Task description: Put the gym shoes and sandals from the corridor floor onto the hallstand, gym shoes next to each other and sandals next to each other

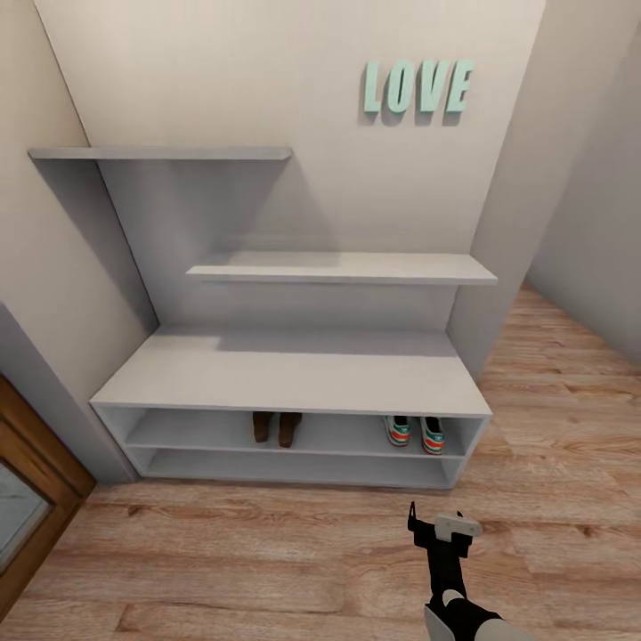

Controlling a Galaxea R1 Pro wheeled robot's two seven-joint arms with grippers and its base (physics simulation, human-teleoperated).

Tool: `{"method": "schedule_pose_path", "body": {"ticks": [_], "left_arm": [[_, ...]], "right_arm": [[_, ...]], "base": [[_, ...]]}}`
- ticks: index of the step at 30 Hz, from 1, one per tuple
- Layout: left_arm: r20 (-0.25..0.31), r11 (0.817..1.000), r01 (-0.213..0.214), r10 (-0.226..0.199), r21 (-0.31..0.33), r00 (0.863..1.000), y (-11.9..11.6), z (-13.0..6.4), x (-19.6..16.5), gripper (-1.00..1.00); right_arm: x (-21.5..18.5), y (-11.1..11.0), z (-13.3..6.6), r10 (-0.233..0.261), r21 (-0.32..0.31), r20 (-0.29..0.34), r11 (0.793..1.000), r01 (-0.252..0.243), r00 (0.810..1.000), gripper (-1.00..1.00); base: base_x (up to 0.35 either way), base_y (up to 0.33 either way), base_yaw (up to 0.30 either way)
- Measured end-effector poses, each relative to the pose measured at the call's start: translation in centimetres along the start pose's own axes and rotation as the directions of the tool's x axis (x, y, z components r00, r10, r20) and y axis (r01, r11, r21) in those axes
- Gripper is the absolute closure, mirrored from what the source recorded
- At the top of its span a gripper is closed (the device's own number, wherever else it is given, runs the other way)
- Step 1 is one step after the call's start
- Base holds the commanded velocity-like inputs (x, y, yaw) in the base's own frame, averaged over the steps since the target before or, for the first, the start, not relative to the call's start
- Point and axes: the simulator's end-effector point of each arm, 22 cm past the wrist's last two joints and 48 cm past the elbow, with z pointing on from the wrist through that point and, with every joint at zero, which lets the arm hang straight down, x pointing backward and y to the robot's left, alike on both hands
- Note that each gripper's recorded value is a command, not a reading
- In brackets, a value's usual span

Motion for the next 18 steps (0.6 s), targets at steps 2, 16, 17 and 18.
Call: {"method": "schedule_pose_path", "body": {"ticks": [2,16,17,18], "left_arm": [[-0.023,1.0,-0.004,0.004,-0.011,1.0,0.9,-0.4,1.7,-1.0],[-0.074,0.999,-0.013,0.01,-0.036,0.997,3.0,-1.4,5.4,-1.0],[-0.074,0.999,-0.013,0.01,-0.036,0.997,3.0,-1.4,5.4,-1.0],[-0.074,0.999,-0.013,0.01,-0.036,0.997,3.0,-1.4,5.5,-1.0]], "right_arm": [[0.0,0.0,0.0,0.0,0.0,0.0,1.0,0.0,1.0,-1.0],[0.0,0.0,0.0,0.0,0.0,0.0,1.0,0.0,1.0,-1.0],[0.0,0.0,0.0,0.0,0.0,0.0,1.0,0.0,1.0,-1.0],[0.0,0.0,0.0,0.0,0.0,0.0,1.0,0.0,1.0,-1.0]], "base": [[0.0,0.0,0.0],[0.0,0.0,0.0],[0.0,0.0,0.0],[0.0,0.0,0.0]]}}
